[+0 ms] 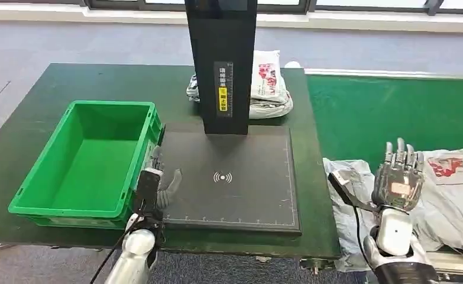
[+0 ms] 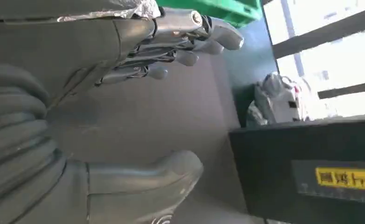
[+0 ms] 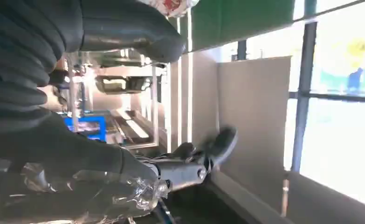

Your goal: Moved the parcel from conveyor to table for the left to box.

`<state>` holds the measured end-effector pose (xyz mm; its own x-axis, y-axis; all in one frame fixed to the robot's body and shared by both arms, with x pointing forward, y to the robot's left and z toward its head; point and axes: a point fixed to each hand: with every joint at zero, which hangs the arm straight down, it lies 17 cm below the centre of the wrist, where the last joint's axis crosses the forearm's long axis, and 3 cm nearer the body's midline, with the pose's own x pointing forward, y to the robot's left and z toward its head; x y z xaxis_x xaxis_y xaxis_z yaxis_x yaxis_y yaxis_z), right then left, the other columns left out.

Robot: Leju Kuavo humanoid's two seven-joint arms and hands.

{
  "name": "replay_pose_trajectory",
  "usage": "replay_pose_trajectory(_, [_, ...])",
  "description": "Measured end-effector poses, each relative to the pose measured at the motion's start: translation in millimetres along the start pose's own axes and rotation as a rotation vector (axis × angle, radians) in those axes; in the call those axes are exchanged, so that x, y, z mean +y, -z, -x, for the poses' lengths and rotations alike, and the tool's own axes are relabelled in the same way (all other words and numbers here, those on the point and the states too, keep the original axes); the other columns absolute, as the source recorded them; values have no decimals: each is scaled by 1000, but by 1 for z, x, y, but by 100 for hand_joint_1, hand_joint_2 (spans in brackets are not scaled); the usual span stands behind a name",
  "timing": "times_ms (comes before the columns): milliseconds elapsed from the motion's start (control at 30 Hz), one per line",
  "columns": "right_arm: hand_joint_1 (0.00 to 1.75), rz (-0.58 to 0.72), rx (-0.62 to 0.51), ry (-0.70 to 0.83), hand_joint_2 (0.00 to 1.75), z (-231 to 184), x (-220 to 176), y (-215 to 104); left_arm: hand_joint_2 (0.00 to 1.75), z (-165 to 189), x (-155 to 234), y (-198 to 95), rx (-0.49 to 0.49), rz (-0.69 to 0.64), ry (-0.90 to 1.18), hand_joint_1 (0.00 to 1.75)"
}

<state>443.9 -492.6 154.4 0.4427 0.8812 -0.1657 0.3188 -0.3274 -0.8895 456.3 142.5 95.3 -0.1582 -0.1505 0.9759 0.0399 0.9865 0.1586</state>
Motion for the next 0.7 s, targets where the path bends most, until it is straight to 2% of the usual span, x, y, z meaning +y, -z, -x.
replay_pose_trajectory(100, [0, -42, 121, 151, 175, 20, 5, -1, 175, 0, 0, 0, 0, -1, -3, 0])
replay_pose_trajectory(400, [0, -116, 148, 180, 175, 23, 17, -7, 175, -2, -2, 1, -5, 8, 3, 0])
replay_pose_trajectory(500, [0, -244, 164, 211, 175, 22, 40, -15, 175, -2, -3, 1, -5, 14, 2, 0])
replay_pose_trajectory(600, [0, -500, 152, 257, 175, 10, 84, -40, 175, -2, -4, 1, -2, 22, 4, 0])
replay_pose_trajectory(700, [0, -569, 146, 271, 175, 6, 96, -52, 175, -3, -3, 2, -3, 23, 5, 0])
